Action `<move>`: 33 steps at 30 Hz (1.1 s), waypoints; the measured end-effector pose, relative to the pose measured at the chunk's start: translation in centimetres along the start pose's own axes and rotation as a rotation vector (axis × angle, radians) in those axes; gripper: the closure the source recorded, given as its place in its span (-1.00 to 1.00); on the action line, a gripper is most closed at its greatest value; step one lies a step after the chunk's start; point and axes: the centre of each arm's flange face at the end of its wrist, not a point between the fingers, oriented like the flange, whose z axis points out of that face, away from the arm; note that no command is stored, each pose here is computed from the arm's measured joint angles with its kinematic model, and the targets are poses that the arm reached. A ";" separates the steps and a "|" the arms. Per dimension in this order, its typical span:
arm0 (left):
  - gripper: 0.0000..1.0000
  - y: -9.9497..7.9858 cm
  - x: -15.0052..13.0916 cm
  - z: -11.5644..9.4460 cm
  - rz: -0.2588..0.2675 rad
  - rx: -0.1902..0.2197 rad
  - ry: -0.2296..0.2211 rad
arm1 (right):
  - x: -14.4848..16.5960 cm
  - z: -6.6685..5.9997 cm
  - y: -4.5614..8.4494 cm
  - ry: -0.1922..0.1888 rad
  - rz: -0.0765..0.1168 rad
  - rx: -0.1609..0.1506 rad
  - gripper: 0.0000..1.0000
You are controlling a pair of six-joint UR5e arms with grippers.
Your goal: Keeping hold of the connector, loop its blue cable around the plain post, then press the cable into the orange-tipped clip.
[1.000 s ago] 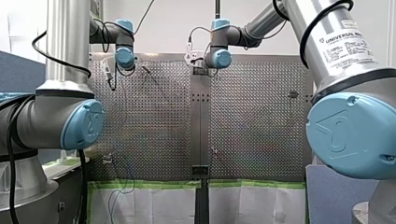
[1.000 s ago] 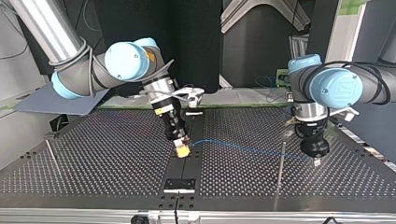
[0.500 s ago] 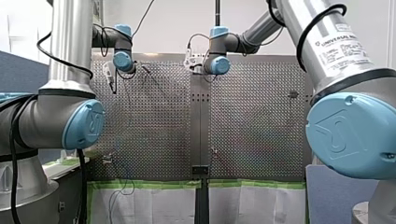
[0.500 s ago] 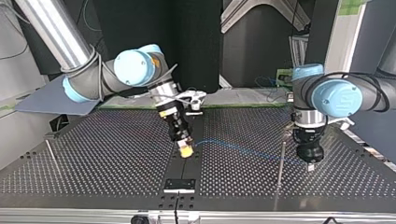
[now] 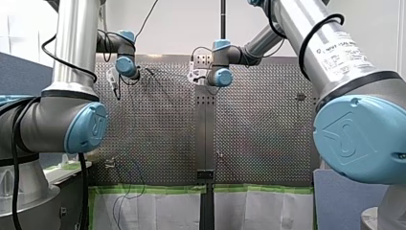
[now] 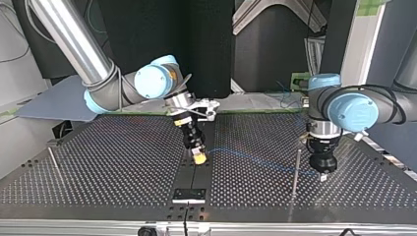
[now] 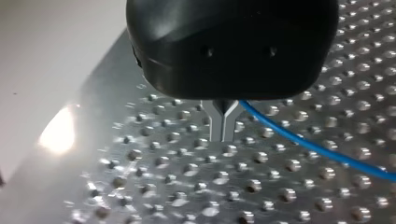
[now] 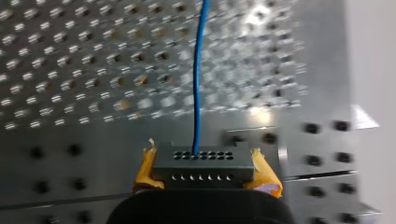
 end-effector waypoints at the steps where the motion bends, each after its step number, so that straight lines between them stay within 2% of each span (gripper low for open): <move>1: 1.00 0.0 0.3 0.0 0.000 0.001 0.005 | -0.7 0.0 -0.1 -0.010 -0.004 -0.004 0.97; 6: 1.00 -0.1 1.6 -0.1 -0.013 0.003 0.021 | -2.6 0.0 -0.6 -0.043 -0.011 -0.006 0.97; 12: 1.00 0.3 4.2 -0.5 -0.036 0.007 0.037 | -4.3 -0.3 -1.7 -0.083 -0.007 0.006 0.97; 13: 0.76 0.3 4.7 -0.6 -0.041 0.012 0.042 | -4.7 -0.4 -2.0 -0.095 -0.008 0.009 0.97; 14: 0.62 0.3 5.2 -0.6 -0.045 0.017 0.046 | -5.1 -0.5 -2.2 -0.106 -0.008 0.010 0.97; 15: 0.62 0.3 5.9 -0.7 -0.050 0.025 0.052 | -5.4 -0.6 -2.3 -0.115 -0.009 0.012 0.97; 17: 0.32 0.3 6.6 -0.9 -0.055 0.031 0.058 | -6.2 -0.8 -2.7 -0.133 -0.011 0.013 0.97; 18: 0.32 0.4 6.9 -1.0 -0.055 0.031 0.058 | -6.5 -0.9 -2.8 -0.140 -0.012 0.014 0.97; 19: 0.16 0.4 7.1 -1.1 -0.053 0.028 0.057 | -6.9 -1.1 -3.0 -0.148 -0.013 0.015 0.97; 20: -0.30 0.5 7.3 -1.1 -0.050 0.024 0.057 | -7.2 -1.3 -3.1 -0.152 -0.013 0.015 0.97; 21: -0.30 0.5 7.4 -1.2 -0.046 0.018 0.056 | -7.5 -1.4 -3.2 -0.156 -0.013 0.016 0.97; 22: -0.58 0.5 7.4 -1.2 -0.043 0.014 0.055 | -7.9 -1.5 -3.3 -0.160 -0.013 0.017 0.97; 23: -0.98 0.6 7.5 -1.3 -0.041 0.010 0.055 | -8.2 -1.6 -3.3 -0.164 -0.013 0.018 0.97; 28: -0.98 0.9 7.6 -1.4 -0.033 -0.019 0.056 | -10.2 -1.8 -3.6 -0.193 -0.016 0.020 0.97; 33: -0.98 1.0 7.5 -1.4 -0.030 -0.024 0.054 | -12.7 -2.2 -3.7 -0.226 -0.021 0.013 0.97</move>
